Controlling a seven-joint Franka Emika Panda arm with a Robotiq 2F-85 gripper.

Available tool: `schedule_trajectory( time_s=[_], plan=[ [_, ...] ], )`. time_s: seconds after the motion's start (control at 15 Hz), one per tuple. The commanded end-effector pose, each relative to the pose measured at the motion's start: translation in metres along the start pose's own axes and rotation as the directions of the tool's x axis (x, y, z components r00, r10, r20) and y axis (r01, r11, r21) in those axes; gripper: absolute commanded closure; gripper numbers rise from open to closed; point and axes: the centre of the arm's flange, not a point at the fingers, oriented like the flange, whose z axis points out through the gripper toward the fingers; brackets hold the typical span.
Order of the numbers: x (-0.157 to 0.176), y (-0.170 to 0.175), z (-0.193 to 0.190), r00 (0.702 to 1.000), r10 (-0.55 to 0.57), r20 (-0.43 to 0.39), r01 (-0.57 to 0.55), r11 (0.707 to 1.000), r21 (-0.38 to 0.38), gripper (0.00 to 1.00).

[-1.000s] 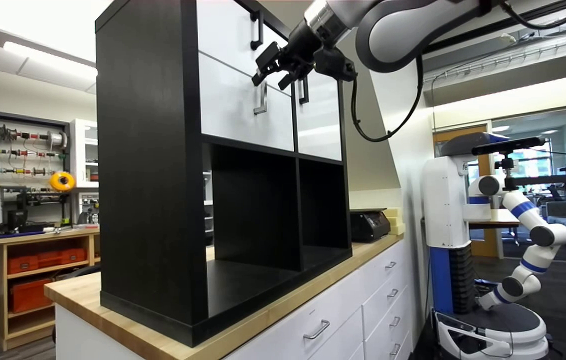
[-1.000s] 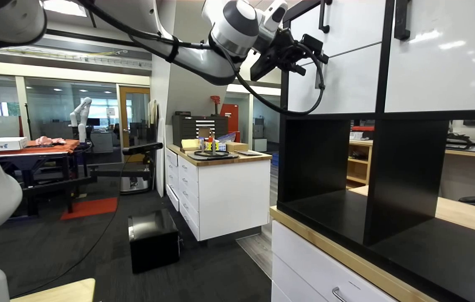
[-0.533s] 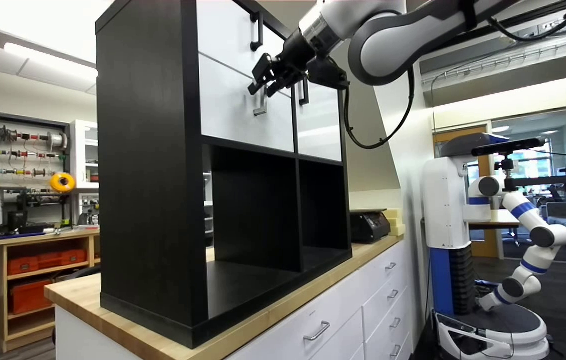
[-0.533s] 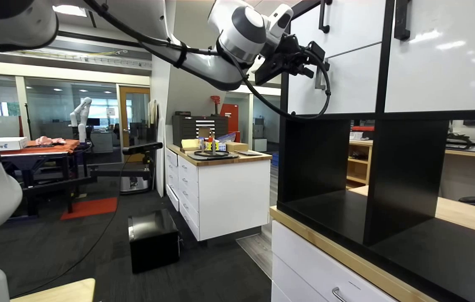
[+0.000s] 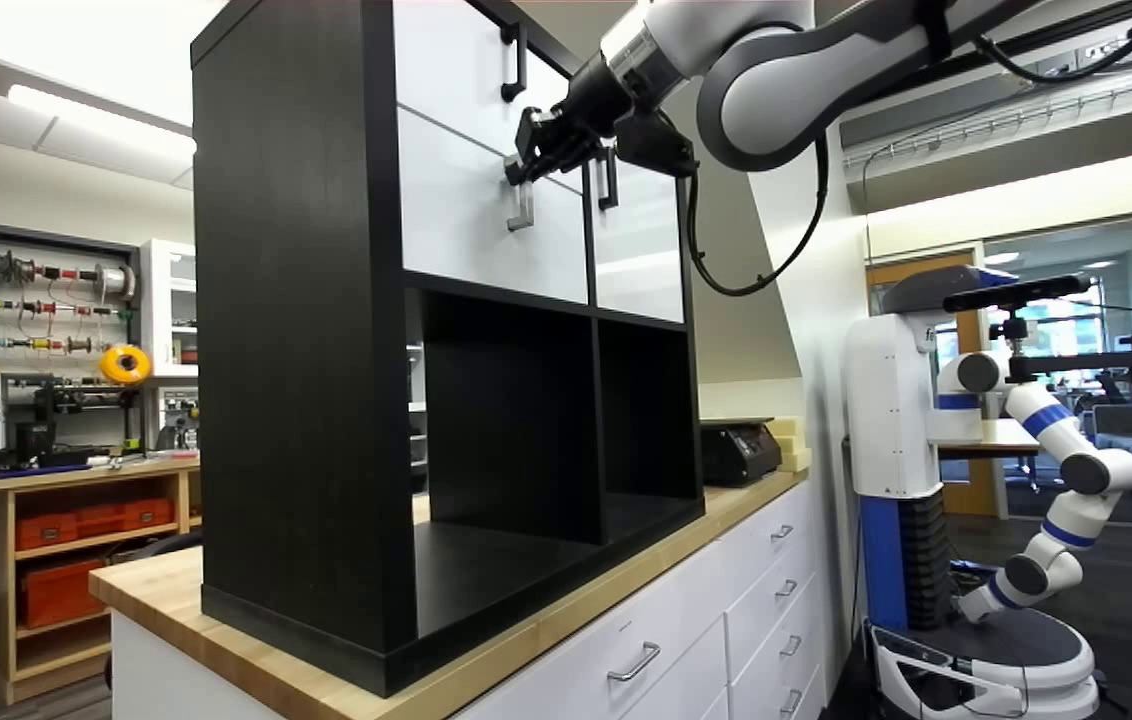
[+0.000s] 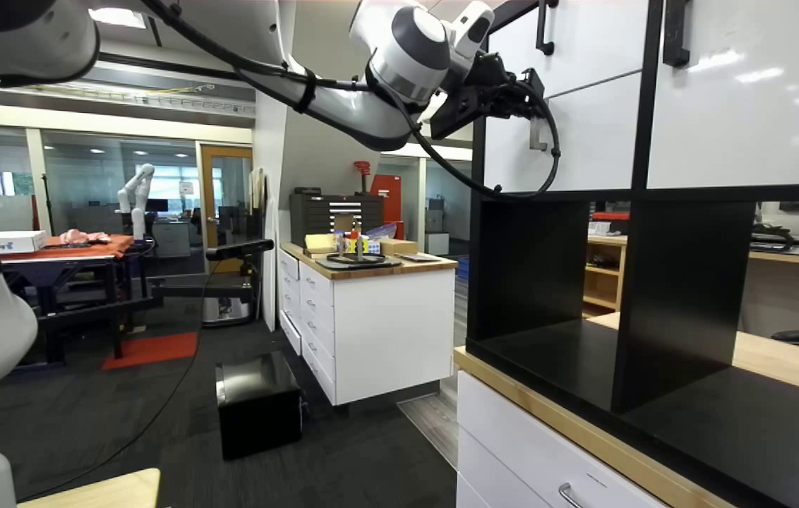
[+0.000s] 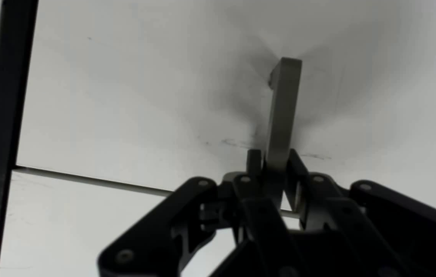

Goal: Open the bottom drawer on the left side of the cabinet

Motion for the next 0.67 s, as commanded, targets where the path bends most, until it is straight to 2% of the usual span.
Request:
schedule_trajectory(
  time_s=[0.0,0.27,0.6],
  plan=[
    [0.004,-0.006,-0.004,0.999,0.004,-0.045,-0.004,1.000,0.008,0.96],
    [-0.005,-0.016,-0.006,1.000,-0.005,-0.010,0.005,0.999,0.034,0.96],
    [-0.010,-0.014,-0.018,1.000,-0.006,0.009,0.006,1.000,0.029,0.96]
  ],
)
